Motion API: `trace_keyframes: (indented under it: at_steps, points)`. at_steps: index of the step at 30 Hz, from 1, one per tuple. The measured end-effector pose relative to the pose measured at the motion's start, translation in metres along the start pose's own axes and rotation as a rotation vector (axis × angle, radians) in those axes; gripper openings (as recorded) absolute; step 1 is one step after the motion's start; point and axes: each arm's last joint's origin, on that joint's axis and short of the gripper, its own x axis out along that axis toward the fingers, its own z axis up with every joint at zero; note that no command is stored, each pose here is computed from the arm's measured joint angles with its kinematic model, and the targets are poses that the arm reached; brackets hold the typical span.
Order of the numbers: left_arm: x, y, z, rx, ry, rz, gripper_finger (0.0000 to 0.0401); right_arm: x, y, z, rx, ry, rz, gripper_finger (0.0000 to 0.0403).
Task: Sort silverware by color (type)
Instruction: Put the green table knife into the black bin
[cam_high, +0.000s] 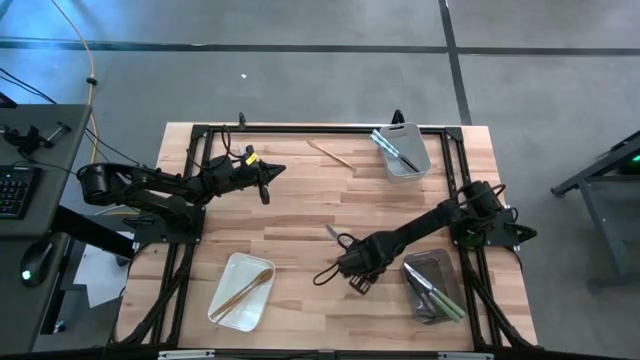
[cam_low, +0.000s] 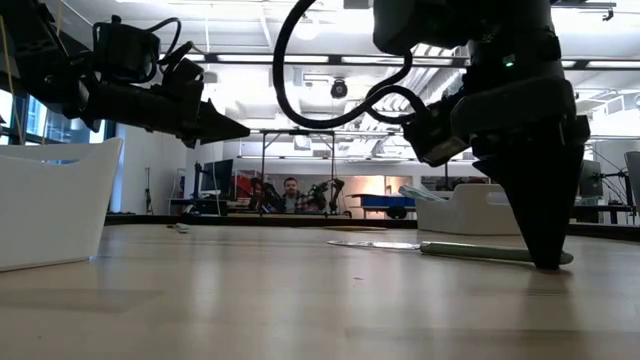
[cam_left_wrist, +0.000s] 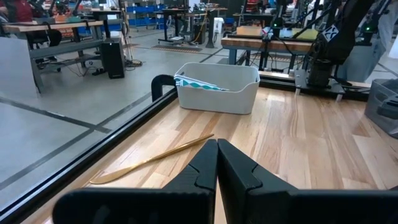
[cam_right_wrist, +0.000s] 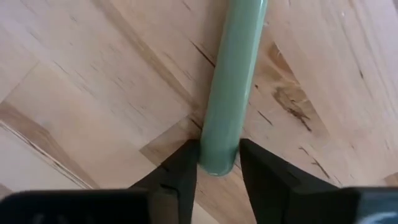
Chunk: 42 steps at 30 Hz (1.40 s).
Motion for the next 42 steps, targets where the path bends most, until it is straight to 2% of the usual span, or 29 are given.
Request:
trace_keyframes:
  at_steps: [6, 10, 26, 36, 42]
  points:
    - [0.000, 0.000, 0.000, 0.001, 0.000, 0.000, 0.0000, -0.002, 0.000, 0.002, 0.009, 0.014, 0.013, 0.0053]
    - [0.000, 0.000, 0.000, 0.002, 0.000, 0.000, 0.0000, -0.007, 0.002, 0.006, 0.010, 0.021, 0.006, 0.0032]
    - [0.000, 0.000, 0.000, 0.002, 0.000, -0.001, 0.0000, -0.028, 0.012, 0.017, 0.053, -0.048, -0.018, 0.0026]
    - [0.000, 0.000, 0.000, 0.001, 0.000, 0.000, 0.0000, -0.029, 0.019, 0.010, 0.082, -0.058, 0.003, 0.0026]
    - [0.000, 0.000, 0.000, 0.001, 0.000, 0.000, 0.0000, -0.042, 0.028, 0.007, 0.079, -0.092, -0.003, 0.0021]
